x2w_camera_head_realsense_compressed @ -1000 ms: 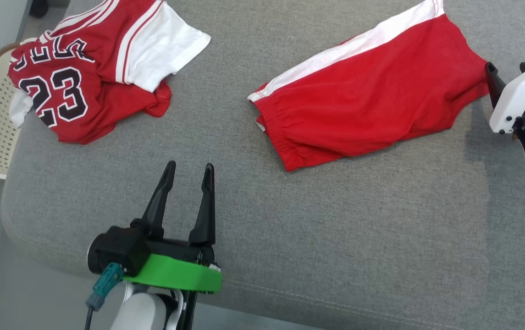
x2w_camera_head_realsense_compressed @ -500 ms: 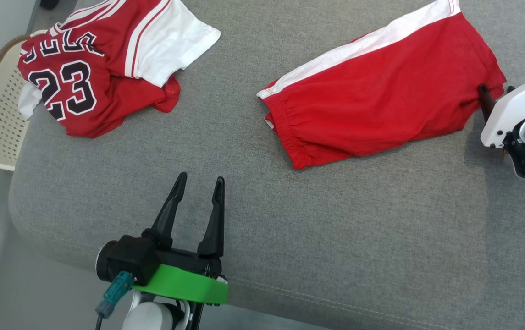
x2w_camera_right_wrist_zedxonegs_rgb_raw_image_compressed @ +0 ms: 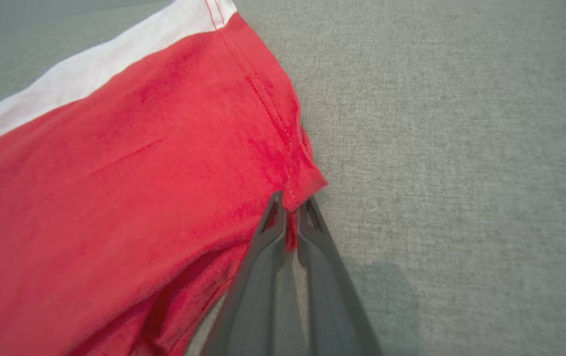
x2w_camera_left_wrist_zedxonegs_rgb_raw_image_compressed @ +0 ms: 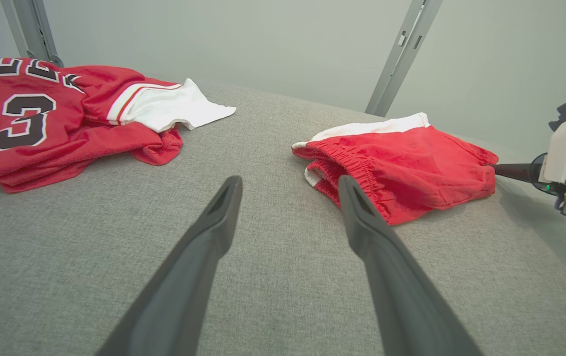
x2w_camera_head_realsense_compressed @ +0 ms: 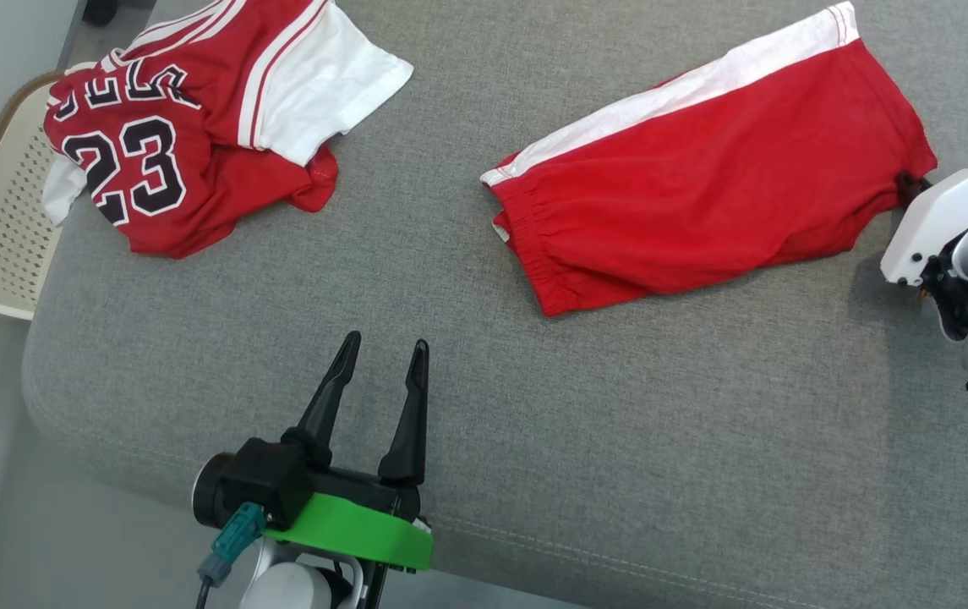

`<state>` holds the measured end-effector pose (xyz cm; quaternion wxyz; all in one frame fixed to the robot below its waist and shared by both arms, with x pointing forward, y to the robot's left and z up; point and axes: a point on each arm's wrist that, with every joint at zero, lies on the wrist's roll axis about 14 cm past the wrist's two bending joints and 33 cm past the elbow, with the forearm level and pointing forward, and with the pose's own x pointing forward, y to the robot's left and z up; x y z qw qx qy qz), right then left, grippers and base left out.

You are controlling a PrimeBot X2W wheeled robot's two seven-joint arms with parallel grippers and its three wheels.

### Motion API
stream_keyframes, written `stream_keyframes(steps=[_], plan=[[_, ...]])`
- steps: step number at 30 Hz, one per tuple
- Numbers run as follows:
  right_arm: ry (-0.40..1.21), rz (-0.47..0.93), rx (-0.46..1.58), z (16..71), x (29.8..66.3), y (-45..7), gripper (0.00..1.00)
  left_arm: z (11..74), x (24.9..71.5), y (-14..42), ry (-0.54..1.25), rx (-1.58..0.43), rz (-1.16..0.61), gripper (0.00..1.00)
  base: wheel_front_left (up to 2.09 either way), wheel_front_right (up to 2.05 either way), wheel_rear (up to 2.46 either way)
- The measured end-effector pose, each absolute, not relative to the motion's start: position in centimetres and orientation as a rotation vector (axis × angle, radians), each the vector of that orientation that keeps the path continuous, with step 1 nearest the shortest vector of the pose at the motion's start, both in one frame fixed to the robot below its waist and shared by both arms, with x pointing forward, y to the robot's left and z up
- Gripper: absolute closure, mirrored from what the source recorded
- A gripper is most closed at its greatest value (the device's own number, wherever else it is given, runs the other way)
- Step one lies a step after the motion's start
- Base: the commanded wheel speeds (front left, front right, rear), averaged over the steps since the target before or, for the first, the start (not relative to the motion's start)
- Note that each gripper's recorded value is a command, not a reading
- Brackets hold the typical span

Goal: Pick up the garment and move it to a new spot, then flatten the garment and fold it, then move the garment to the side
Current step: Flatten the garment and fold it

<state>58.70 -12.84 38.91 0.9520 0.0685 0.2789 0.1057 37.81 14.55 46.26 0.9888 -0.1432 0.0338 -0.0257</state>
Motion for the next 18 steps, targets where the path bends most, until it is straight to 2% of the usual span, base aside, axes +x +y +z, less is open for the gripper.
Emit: stream_keyframes(steps=[5,18], plan=[[0.557,0.239,0.168,39.2,57.1,-12.3,1.00,46.4,37.6,14.2,0.065,-0.290,-0.063,0.00,0.00,0.00,0.00],[0.500,0.191,0.202,39.9,52.7,-15.8,1.00,47.0,36.8,12.8,0.054,-0.299,-0.110,0.00,0.00,0.00,0.00]])
